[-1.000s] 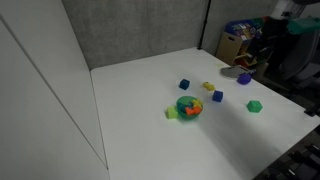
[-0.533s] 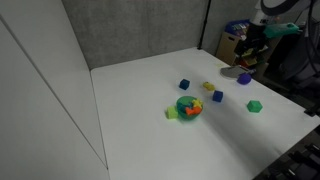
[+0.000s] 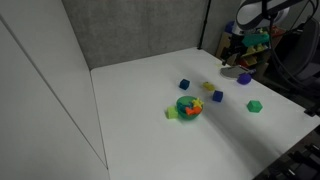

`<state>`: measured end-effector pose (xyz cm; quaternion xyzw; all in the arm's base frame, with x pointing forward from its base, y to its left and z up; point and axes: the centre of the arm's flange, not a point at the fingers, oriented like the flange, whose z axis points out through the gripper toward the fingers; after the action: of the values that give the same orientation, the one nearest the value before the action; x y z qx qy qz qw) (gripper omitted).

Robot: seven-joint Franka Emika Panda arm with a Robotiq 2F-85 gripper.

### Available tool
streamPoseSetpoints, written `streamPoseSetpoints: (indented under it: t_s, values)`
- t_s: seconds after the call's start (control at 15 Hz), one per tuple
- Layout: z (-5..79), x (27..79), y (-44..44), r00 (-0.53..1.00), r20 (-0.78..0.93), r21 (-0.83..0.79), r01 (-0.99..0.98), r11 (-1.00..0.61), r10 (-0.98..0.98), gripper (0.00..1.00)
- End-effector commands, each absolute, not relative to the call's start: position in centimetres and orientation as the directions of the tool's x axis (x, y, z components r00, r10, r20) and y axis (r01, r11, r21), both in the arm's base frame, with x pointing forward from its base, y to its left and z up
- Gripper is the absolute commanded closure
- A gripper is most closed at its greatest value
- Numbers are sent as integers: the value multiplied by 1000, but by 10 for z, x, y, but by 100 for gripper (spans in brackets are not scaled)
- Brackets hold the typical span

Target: Pick up the yellow toy from the right side of the table and put it in the green bowl

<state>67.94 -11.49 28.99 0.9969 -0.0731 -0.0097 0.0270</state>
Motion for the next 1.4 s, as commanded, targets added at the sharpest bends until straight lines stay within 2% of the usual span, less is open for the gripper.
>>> streamPoseSetpoints:
  t_s: [0.0, 0.27, 0.33, 0.87, 1.33]
  values:
    - [261, 721, -121, 990, 3, 35, -143, -989, -143, 0]
    - [237, 734, -119, 992, -5, 54, -122, -991, -122, 0]
    - [238, 712, -115, 990, -12, 60, -137, -989, -138, 0]
    - [225, 722, -122, 989, 2, 64, -147, -987, -147, 0]
    - [164, 725, -150, 986, 38, 42, -166, -985, -164, 0]
